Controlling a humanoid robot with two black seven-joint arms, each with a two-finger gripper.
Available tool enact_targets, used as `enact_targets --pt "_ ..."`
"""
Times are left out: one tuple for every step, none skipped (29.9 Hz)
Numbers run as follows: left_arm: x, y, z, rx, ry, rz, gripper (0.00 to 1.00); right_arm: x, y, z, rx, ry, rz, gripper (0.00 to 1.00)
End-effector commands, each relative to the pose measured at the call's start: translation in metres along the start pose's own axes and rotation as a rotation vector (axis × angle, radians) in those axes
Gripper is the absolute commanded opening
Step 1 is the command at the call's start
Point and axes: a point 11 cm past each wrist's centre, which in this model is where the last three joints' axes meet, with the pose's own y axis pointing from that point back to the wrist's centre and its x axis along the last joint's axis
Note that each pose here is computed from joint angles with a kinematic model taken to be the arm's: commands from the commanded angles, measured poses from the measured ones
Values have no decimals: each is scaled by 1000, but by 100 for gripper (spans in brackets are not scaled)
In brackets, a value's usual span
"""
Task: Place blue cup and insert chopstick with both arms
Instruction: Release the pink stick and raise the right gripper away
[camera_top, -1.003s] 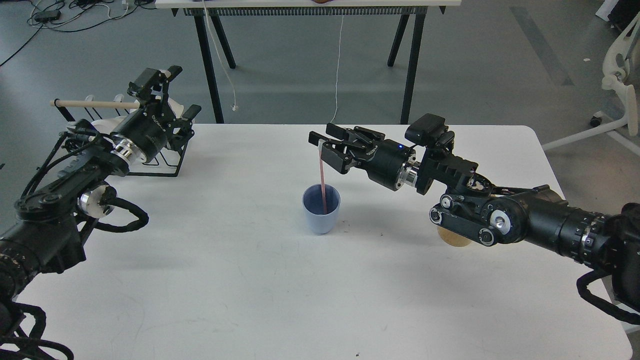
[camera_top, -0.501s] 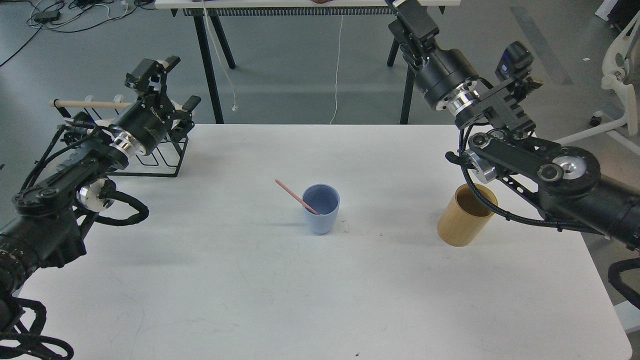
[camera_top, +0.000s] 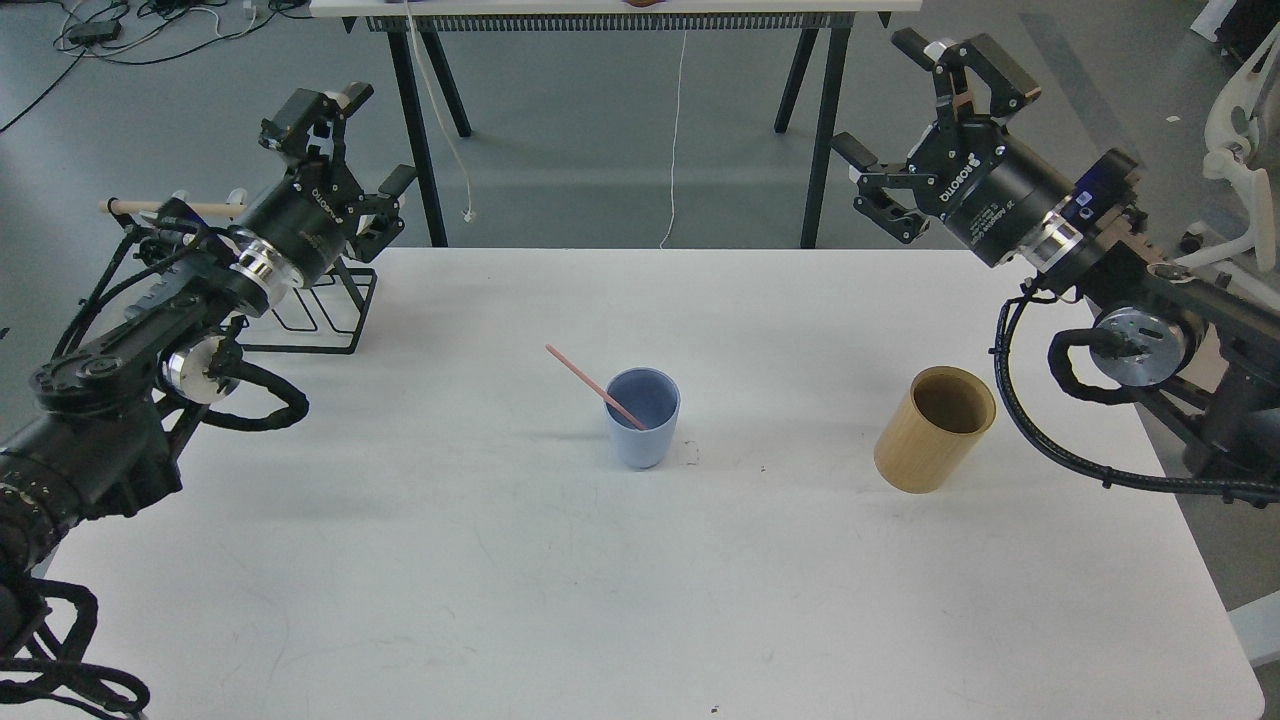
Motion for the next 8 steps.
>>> enact_targets --pt "-5 -2 3 -8 4 -19 98 12 6 3 -9 10 36 99" --pt "-5 -1 3 -8 3 -18 98 16 8 3 -10 14 49 99" --pt "-4 -1 3 -8 2 -17 98 19 10 3 -12 18 60 99" --pt "-2 0 5 -8 -1 -14 98 22 10 4 -15 26 75 99" --pt "0 2 5 -7 -4 -10 98 23 10 4 -16 30 86 99" --pt "0 2 5 -6 -6 -10 98 24 11 6 -18 34 95 99" --pt "1 2 4 -4 -5 -9 98 24 11 6 -20 36 98 99" --pt "1 2 4 -4 -5 -9 98 23 12 8 -24 33 98 99"
